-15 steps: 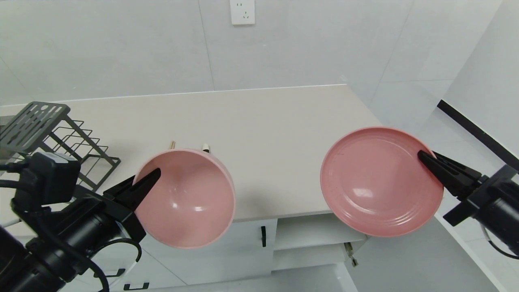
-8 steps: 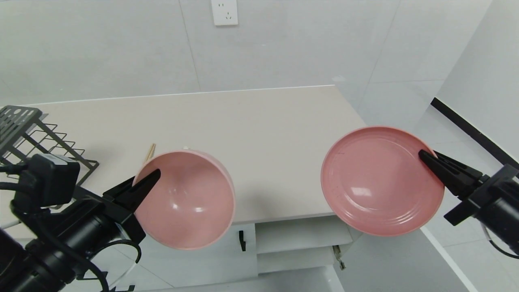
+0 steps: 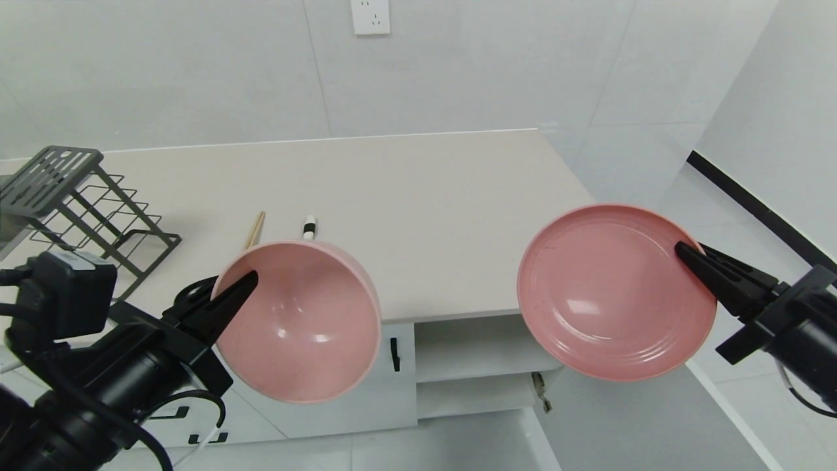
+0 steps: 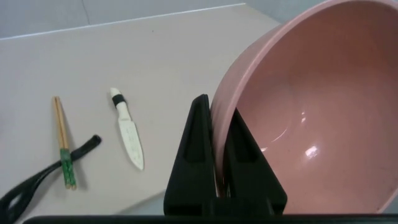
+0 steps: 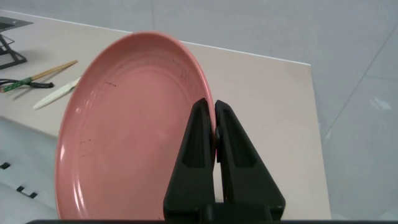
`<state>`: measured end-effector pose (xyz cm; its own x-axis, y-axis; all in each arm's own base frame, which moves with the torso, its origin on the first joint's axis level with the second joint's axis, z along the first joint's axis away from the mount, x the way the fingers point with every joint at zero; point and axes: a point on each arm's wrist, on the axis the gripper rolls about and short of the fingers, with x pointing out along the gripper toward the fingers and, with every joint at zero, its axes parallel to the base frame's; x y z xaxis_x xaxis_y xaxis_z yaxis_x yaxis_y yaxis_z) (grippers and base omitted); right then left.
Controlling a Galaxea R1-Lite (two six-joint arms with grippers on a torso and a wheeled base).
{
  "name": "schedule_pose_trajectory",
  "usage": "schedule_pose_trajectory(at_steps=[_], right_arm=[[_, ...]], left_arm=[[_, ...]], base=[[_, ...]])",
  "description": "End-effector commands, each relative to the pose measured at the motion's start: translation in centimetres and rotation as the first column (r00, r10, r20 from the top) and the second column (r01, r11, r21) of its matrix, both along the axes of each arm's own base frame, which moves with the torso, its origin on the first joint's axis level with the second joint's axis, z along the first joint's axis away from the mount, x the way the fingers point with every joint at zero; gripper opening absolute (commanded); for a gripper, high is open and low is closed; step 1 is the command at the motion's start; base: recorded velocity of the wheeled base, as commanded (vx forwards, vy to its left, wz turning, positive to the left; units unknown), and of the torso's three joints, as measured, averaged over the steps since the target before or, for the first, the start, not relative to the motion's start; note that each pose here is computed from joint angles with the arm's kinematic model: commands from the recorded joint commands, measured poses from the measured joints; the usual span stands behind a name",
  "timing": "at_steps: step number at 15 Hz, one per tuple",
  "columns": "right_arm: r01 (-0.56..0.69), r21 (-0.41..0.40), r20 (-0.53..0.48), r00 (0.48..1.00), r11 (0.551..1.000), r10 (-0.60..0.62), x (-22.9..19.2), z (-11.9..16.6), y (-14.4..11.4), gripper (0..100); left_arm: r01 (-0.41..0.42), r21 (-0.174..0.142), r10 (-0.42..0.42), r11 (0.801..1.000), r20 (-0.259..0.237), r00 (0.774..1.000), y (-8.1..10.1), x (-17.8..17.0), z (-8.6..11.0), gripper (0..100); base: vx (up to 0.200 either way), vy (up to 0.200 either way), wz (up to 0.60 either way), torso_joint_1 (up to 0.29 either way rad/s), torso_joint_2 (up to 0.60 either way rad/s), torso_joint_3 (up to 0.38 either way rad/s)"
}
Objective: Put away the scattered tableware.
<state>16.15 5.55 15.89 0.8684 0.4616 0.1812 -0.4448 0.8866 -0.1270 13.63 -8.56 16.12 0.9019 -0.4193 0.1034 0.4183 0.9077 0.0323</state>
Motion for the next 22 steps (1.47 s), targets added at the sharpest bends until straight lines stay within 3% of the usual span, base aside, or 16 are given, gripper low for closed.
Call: schedule_pose_trajectory(at_steps=[1, 3, 9, 22], right_arm=[[-0.001, 0.0, 0.002, 1.0, 1.0, 0.001, 0.0, 0.03, 0.01, 0], [-0.001, 0.0, 0.002, 1.0, 1.0, 0.001, 0.0, 0.03, 0.01, 0], [-0.007, -0.003, -0.005, 1.0, 1.0, 0.007, 0.04, -0.11, 0.13, 0], [-0.008, -0.004, -0.006, 1.0, 1.0, 0.008, 0.01, -0.14, 0.15, 0]], left_arm=[[0.0, 0.003, 0.0, 1.0, -0.006, 1.0, 0.01, -0.02, -0.16, 0], [0.001, 0.004, -0.001, 1.0, -0.007, 1.0, 0.0, -0.02, -0.18, 0], [0.001, 0.015, -0.001, 1.0, -0.023, 1.0, -0.11, 0.15, -0.51, 0], [0.005, 0.023, -0.004, 1.0, -0.032, 0.999, -0.09, 0.12, -0.77, 0]], base=[[-0.2, 0.0, 0.0, 0.002, 0.0, 0.002], [-0.2, 0.0, 0.0, 0.002, 0.0, -0.002], [0.0, 0.0, 0.0, -0.131, 0.27, 0.132], [0.0, 0.0, 0.0, -0.264, 0.51, 0.248]])
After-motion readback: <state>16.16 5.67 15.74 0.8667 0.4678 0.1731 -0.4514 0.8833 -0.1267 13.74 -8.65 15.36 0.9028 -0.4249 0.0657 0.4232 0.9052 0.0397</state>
